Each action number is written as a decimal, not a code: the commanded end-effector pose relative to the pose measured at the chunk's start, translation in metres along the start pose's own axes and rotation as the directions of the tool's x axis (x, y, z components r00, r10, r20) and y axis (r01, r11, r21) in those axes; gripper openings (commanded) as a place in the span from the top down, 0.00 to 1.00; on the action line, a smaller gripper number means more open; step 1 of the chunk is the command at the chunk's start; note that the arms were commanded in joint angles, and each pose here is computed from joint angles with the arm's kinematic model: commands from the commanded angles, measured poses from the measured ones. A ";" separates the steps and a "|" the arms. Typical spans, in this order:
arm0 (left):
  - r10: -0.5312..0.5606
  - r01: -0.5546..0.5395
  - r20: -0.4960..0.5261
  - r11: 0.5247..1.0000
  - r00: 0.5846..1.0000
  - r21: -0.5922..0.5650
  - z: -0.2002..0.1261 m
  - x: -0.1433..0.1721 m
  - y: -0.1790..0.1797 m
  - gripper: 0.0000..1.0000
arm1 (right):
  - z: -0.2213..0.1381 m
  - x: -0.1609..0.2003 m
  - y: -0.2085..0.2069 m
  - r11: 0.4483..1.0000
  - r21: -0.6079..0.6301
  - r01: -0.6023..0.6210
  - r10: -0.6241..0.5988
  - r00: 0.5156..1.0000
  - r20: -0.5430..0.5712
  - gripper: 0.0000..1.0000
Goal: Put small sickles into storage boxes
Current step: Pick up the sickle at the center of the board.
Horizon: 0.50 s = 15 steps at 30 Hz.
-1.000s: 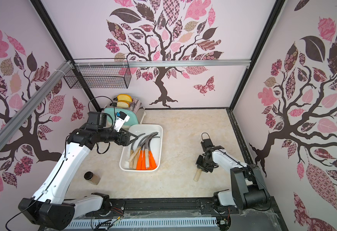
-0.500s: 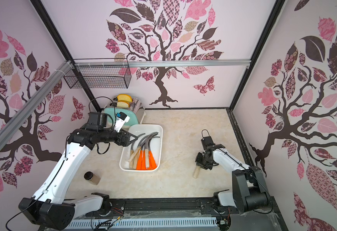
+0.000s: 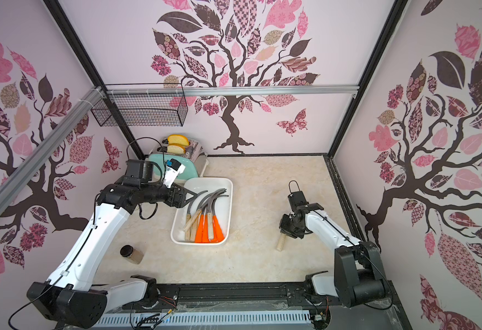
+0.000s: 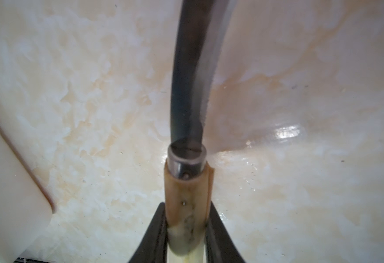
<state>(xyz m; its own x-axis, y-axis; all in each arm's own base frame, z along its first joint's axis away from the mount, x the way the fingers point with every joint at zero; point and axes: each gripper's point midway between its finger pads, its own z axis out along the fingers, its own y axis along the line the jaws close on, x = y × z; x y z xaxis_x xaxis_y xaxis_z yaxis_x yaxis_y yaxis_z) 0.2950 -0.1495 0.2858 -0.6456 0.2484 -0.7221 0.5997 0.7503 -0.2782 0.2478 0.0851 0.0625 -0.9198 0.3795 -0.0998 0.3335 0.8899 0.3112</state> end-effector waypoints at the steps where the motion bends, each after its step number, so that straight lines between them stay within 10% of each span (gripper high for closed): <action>1: -0.009 0.009 0.000 1.000 1.000 0.001 0.006 0.001 0.002 0.17 | -0.018 -0.009 0.015 0.999 -0.035 0.030 -0.029 0.999 0.029 1.00; 15: -0.001 0.001 -0.002 0.998 1.000 -0.059 0.009 0.001 0.015 0.17 | -0.058 -0.028 0.090 0.982 -0.122 0.147 -0.132 0.984 0.122 1.00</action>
<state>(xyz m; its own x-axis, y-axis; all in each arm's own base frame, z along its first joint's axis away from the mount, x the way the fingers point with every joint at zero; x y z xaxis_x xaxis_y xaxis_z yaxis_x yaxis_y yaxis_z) 0.2991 -0.1439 0.2675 -0.6691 0.2549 -0.6981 0.5716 0.7769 -0.2641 0.2844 0.1230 0.1317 -0.9208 0.3137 -0.2319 0.2030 0.8929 0.4019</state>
